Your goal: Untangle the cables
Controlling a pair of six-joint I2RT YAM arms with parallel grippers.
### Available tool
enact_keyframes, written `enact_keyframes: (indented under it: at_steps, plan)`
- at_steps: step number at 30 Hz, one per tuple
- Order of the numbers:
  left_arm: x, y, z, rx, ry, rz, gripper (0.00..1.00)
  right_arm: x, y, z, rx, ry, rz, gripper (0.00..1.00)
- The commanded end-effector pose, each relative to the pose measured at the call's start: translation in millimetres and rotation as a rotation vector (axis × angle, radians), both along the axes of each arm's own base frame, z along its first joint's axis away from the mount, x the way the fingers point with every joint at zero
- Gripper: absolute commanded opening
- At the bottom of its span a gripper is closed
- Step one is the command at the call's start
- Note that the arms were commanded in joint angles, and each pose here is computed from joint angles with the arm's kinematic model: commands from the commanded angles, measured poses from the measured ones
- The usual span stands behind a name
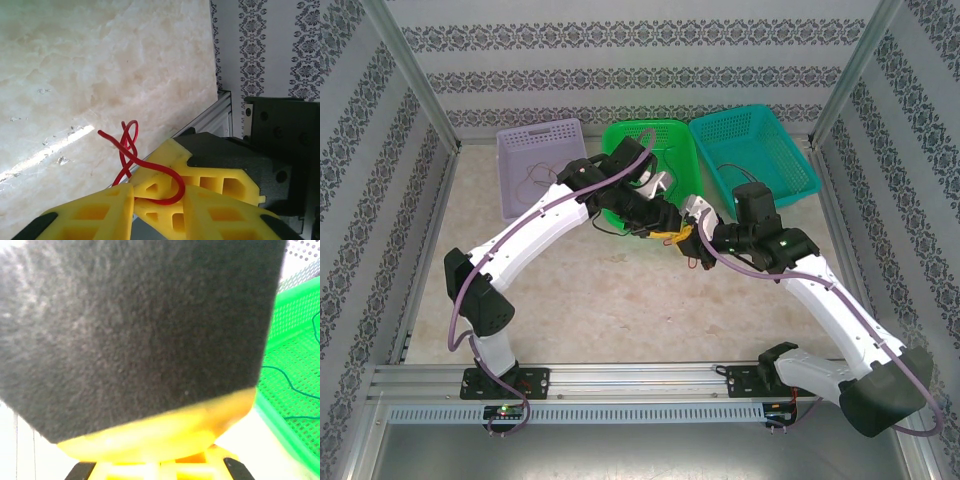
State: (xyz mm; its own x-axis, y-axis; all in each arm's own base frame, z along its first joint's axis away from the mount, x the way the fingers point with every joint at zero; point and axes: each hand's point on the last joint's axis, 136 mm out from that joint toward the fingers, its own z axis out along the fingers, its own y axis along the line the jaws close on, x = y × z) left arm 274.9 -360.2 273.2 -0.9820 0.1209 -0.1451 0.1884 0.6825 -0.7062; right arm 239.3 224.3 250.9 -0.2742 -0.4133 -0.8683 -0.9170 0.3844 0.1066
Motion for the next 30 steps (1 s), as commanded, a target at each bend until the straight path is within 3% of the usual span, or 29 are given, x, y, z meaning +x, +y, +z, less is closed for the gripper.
enact_keyframes:
  at_steps: [1, 5, 13, 21, 30]
  plan:
    - [7, -1, -21, 0.067, -0.01, 0.008, 0.21, -8, 8, 28, 0.077, -0.07, 0.049, 0.0]
    - [10, 5, -23, 0.105, -0.028, 0.033, 0.02, -8, 5, 26, 0.071, -0.068, 0.039, 0.0]
    - [18, 27, -20, 0.181, -0.07, 0.095, 0.0, -17, -1, 21, 0.047, -0.07, 0.05, 0.0]
    - [21, 16, 1, 0.086, -0.051, 0.143, 0.35, -24, 3, 5, -0.048, -0.098, 0.088, 0.0]
    - [0, 6, -11, 0.089, 0.021, 0.045, 0.39, -17, 4, 1, -0.055, -0.093, 0.072, 0.0]
